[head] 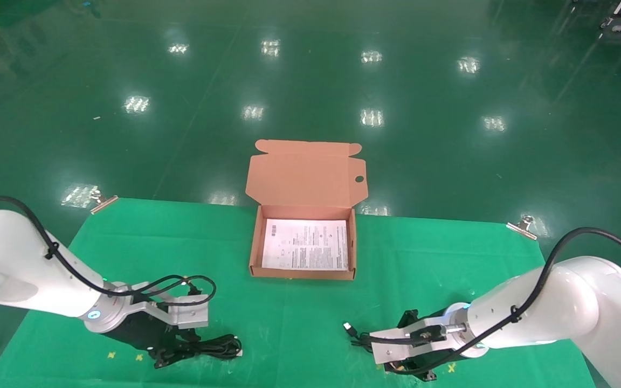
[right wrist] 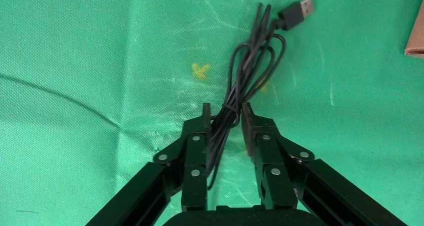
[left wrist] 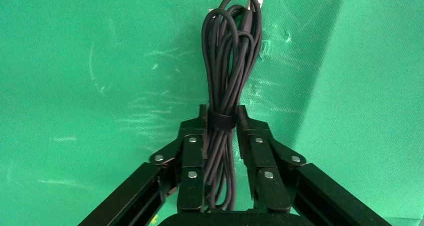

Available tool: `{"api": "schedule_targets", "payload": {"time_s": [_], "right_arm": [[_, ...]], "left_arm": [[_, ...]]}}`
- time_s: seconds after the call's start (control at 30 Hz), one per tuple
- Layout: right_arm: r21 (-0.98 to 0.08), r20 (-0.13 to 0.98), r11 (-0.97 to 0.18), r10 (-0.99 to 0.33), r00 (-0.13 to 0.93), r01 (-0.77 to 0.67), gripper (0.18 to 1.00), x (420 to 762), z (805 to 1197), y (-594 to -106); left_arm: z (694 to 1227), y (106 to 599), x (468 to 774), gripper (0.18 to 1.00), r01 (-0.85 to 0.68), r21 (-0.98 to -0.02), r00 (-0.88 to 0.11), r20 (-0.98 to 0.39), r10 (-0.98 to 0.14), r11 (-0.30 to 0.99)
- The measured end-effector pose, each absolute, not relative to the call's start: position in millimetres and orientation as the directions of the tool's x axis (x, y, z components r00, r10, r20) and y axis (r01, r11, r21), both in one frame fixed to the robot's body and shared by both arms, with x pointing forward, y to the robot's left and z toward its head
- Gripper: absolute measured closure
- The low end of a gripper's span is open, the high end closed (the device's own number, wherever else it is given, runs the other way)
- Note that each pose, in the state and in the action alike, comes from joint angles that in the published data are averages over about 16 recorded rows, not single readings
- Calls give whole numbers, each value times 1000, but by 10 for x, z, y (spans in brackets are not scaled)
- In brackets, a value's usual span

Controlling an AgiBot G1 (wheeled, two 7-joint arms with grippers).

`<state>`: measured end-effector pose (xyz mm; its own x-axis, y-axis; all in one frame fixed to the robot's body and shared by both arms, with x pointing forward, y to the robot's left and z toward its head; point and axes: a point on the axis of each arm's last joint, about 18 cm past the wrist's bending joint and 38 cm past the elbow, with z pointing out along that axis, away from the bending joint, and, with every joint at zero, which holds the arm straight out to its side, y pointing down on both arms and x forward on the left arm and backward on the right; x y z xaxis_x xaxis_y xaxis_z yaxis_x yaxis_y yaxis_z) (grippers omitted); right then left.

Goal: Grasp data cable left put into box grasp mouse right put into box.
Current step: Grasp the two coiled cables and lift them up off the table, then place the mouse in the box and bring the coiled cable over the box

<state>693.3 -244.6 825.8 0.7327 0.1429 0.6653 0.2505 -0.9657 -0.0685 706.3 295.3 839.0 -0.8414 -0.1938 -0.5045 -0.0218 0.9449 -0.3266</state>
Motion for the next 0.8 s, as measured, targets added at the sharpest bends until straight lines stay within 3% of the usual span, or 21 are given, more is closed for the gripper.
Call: {"api": "schedule_targets", "payload": {"time_s": [0.33,0.6,0.8], "right_arm": [[-69,665,-966,143,733,250,915,6932,8257,-2446],[-84,671,-972,108,734,220,950,6941,8365,-2503],[-129,723,-978,19,691,161,956,6971,8786,-2648]], "left_arm": [[8392,2953,7063,914,-22,-327,-841,-505,-194,945],[8518,2987,7081,946,9,-309,-825,-539,-167,951],[8845,3068,7104,950,56,-275,-781,-611,-130,960]]}}
